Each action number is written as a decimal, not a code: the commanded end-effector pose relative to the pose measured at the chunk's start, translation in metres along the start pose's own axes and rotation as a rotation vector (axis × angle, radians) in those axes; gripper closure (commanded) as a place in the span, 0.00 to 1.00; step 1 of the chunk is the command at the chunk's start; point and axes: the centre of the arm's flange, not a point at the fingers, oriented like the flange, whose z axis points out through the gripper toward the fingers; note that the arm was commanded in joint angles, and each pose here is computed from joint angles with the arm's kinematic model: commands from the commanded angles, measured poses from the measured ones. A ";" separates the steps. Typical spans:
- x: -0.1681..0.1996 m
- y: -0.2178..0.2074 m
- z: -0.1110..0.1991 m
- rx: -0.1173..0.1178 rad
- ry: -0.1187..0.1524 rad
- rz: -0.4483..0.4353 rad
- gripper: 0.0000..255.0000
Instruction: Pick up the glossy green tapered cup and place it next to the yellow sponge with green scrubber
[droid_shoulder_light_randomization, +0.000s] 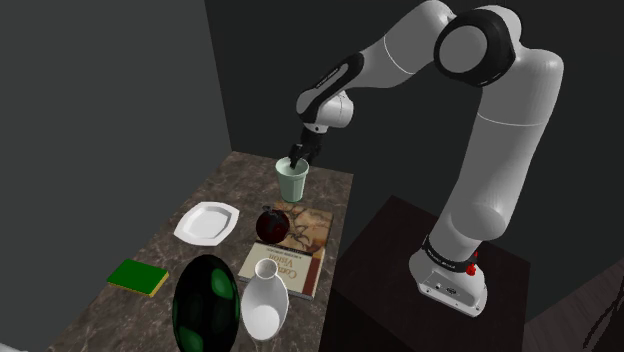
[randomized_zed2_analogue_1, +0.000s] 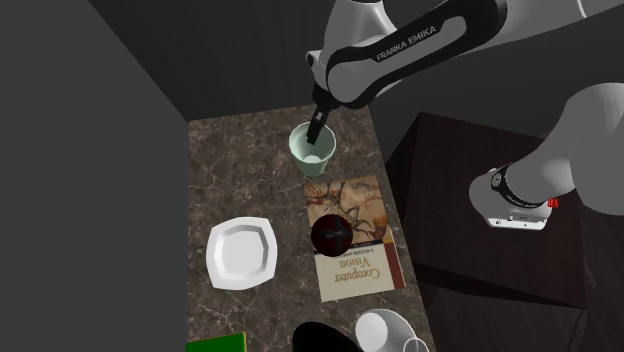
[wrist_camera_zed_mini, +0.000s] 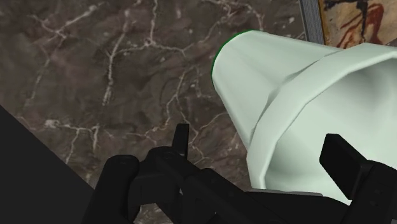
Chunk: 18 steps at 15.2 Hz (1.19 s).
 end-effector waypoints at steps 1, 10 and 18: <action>-0.001 0.000 0.005 0.000 0.000 0.000 0.00; -0.001 0.000 0.005 0.000 0.000 0.000 1.00; -0.001 0.000 0.005 0.000 0.000 0.000 1.00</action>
